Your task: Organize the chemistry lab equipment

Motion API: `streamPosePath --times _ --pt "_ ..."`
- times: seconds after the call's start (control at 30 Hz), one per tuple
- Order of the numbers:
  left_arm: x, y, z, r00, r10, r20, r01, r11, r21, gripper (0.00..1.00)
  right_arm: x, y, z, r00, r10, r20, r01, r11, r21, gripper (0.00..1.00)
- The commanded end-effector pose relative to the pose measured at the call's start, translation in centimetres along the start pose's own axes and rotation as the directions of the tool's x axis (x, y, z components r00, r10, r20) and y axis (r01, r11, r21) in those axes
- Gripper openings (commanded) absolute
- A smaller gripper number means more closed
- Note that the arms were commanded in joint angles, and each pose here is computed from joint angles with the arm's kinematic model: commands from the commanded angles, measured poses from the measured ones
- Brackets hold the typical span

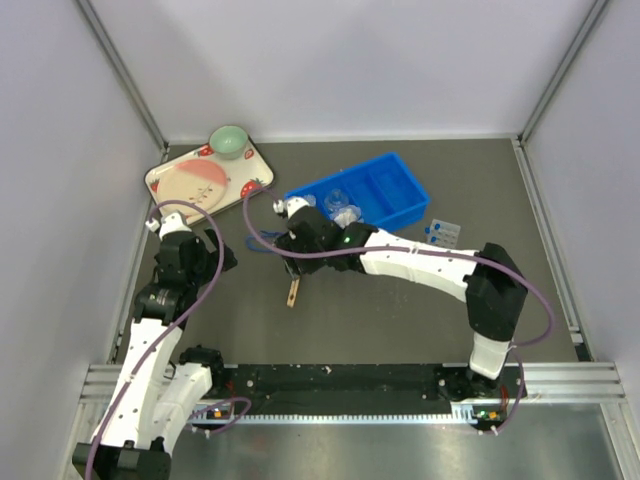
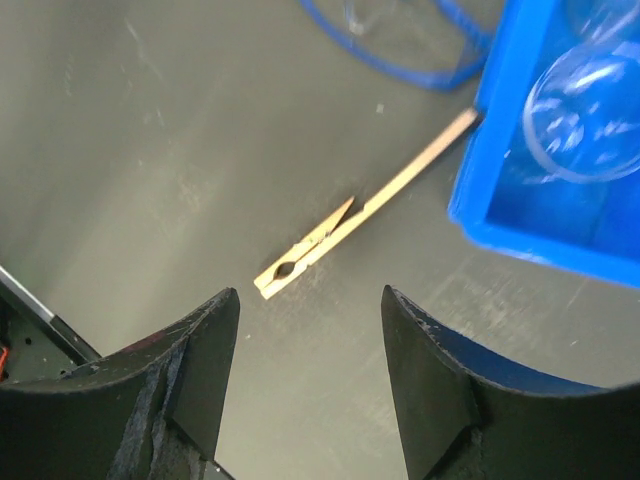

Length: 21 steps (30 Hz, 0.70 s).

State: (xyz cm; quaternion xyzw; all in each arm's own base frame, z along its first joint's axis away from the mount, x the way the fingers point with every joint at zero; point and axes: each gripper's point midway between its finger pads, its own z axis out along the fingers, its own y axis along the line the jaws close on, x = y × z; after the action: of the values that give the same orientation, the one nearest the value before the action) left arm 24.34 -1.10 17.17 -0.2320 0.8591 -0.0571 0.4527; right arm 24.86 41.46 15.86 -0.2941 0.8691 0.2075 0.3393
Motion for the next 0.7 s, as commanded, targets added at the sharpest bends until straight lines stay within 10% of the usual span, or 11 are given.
streamPosePath --times 0.0,0.67 --pt "-0.9 -0.8 -0.2 0.999 -0.007 0.043 0.005 0.999 0.047 0.98 1.6 1.5 1.7 0.991 0.134 -0.005 -0.134 0.991 -0.006 0.61" --pt "-0.1 -0.8 -1.4 0.999 0.020 0.031 -0.022 0.996 0.090 0.98 7.0 1.5 8.9 0.931 0.359 -0.063 -0.336 0.912 0.234 0.66"
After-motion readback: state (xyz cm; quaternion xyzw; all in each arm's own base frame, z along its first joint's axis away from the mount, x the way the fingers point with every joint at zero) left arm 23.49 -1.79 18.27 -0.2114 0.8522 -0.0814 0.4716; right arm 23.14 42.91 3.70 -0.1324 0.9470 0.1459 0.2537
